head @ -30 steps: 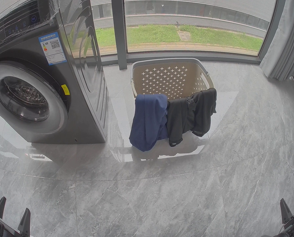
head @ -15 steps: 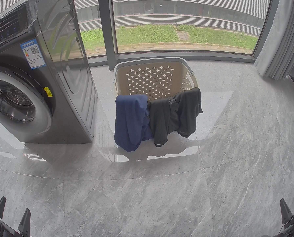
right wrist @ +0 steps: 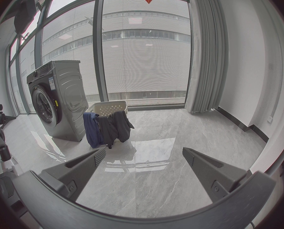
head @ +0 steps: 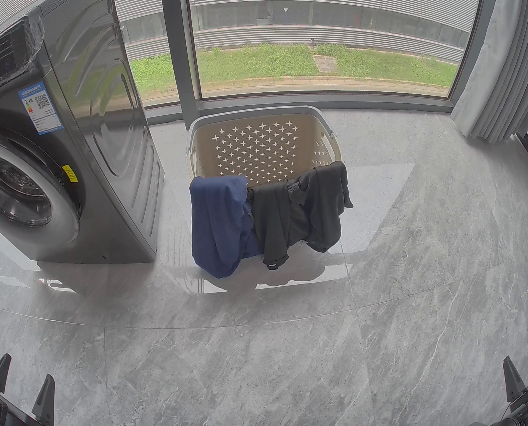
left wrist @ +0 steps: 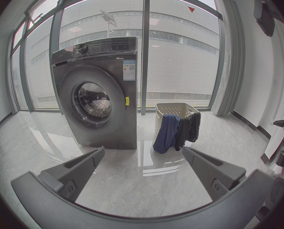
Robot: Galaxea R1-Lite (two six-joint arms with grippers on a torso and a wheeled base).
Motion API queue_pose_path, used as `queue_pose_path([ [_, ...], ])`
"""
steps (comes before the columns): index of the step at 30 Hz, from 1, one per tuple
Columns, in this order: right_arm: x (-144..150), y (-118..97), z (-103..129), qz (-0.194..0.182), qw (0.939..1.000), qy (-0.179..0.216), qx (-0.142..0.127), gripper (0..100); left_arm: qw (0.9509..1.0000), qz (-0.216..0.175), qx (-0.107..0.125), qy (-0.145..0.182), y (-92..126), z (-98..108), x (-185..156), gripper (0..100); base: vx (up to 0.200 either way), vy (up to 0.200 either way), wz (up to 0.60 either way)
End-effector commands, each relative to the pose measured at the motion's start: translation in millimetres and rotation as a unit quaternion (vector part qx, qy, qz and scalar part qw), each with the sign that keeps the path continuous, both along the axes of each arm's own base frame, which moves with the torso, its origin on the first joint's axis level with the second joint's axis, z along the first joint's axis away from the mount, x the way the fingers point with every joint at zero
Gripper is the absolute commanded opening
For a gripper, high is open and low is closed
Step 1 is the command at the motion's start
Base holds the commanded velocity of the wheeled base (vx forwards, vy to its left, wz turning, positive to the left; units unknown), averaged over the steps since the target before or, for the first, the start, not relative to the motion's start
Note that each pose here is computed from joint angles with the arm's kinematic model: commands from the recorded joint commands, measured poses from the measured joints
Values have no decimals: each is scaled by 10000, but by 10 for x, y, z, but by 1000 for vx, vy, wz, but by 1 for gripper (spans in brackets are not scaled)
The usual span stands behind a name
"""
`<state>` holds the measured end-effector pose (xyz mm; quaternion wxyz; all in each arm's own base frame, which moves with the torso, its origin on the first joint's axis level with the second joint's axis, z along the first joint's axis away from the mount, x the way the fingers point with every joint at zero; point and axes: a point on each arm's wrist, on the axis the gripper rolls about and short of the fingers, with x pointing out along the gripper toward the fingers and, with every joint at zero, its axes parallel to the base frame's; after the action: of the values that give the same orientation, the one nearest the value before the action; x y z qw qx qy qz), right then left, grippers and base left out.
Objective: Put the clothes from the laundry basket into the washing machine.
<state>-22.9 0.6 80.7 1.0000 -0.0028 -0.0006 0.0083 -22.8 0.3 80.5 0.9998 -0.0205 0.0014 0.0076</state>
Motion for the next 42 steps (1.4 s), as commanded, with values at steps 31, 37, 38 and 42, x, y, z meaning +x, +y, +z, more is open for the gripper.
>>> queue_pose_path([
  [31,4,0,-51,1,10000,28,-3,100,10000,1,-2,15,0,-43,2,100,129,-13,0],
  [37,4,0,-53,1,10000,36,-3,100,10000,1,-2,15,0,-43,2,100,0,-133,0],
  [38,3,0,-47,1,10000,21,-3,100,10000,1,-2,15,0,-43,2,100,0,0,0],
  [42,4,0,-53,1,10000,36,-3,100,10000,1,-2,15,0,-43,2,100,0,0,0],
])
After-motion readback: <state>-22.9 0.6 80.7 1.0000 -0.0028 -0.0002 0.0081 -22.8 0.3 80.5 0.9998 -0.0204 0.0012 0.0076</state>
